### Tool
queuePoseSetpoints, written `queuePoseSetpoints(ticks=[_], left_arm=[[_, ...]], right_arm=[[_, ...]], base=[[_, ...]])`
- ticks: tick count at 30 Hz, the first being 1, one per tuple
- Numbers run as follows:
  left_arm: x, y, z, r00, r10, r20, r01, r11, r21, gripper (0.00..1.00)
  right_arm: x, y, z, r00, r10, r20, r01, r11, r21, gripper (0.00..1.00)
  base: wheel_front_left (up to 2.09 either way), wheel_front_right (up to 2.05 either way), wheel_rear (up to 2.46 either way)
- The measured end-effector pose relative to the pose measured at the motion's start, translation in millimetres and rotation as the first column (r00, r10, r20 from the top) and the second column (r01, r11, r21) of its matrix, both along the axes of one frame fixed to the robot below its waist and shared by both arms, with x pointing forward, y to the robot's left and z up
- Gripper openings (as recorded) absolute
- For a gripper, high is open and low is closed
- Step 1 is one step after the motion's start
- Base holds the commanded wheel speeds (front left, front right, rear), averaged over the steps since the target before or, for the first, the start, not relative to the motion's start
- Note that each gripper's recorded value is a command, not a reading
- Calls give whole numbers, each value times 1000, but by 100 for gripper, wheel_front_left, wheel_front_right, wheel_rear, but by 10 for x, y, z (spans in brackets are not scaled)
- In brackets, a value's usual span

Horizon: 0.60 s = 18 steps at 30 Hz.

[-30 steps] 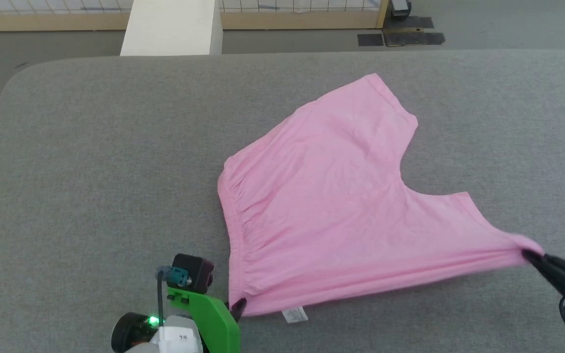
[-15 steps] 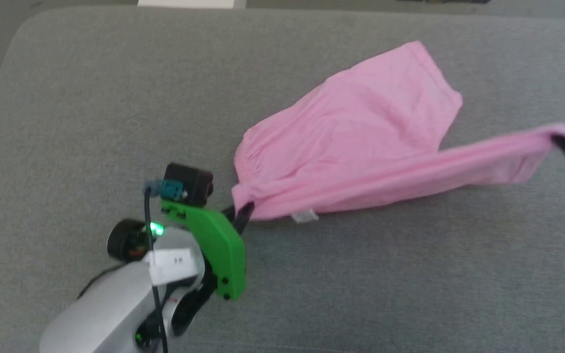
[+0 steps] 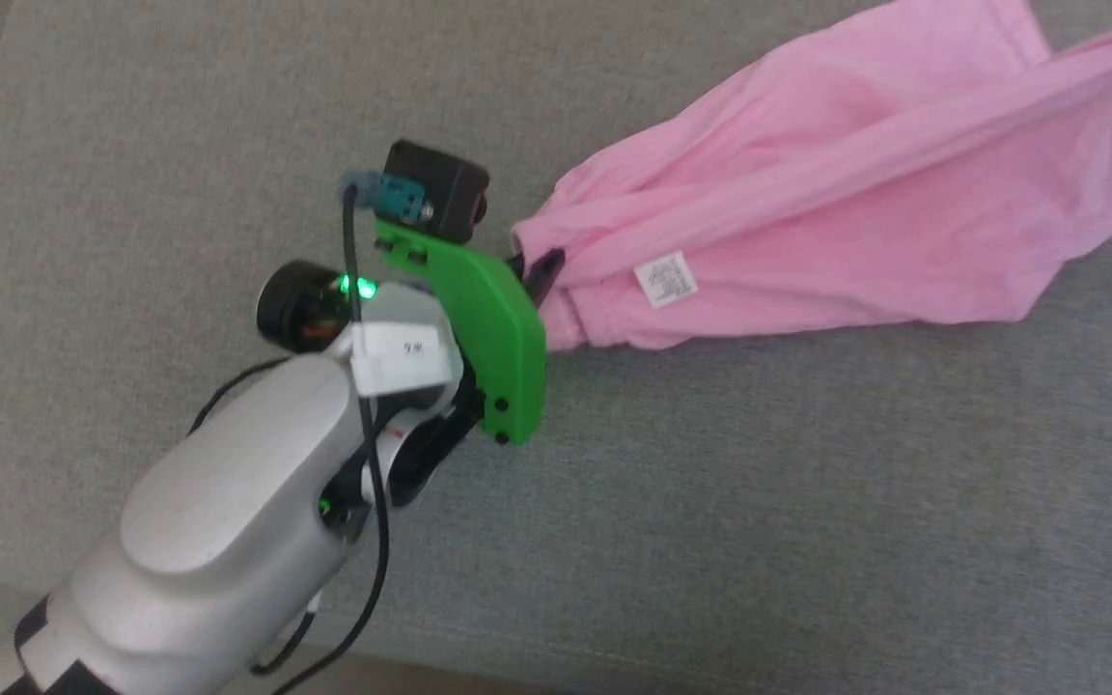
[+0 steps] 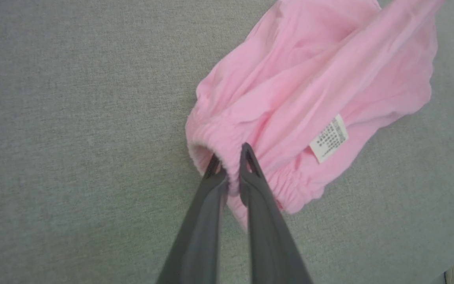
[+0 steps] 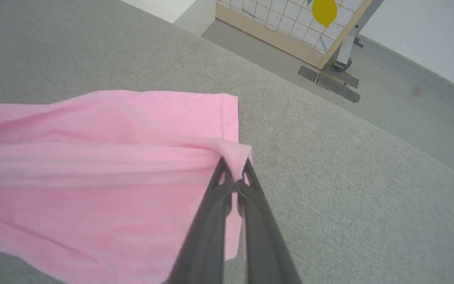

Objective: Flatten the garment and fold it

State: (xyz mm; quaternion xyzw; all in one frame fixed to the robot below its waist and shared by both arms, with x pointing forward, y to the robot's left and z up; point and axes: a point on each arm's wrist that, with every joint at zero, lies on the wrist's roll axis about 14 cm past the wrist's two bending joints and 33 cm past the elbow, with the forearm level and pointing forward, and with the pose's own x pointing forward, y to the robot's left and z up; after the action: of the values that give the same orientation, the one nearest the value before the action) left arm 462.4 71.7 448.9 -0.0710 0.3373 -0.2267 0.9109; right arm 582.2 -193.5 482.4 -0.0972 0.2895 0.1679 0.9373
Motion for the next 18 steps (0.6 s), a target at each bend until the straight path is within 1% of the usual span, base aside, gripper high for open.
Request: queuePoseSetpoints(ticks=[4, 10, 14, 18], left_arm=[[156, 33, -140, 1000, 9, -21, -9, 1000, 7, 0], [371, 114, -327, 998, 55, -38, -55, 998, 5, 0], [457, 150, -396, 997, 73, -30, -73, 997, 6, 0], [483, 178, -447, 996, 88, -28, -87, 996, 9, 0]], right_arm=[[236, 68, -253, 999, 10, -48, -11, 999, -39, 0], [514, 127, -651, 995, 7, -95, -15, 997, -78, 0], [644, 153, -826, 996, 1, -94, -9, 997, -81, 0], [714, 259, -932, 997, 20, -72, -25, 998, -64, 0]], base=[[0, 0, 0], [0, 0, 0], [0, 0, 0], [0, 0, 0]])
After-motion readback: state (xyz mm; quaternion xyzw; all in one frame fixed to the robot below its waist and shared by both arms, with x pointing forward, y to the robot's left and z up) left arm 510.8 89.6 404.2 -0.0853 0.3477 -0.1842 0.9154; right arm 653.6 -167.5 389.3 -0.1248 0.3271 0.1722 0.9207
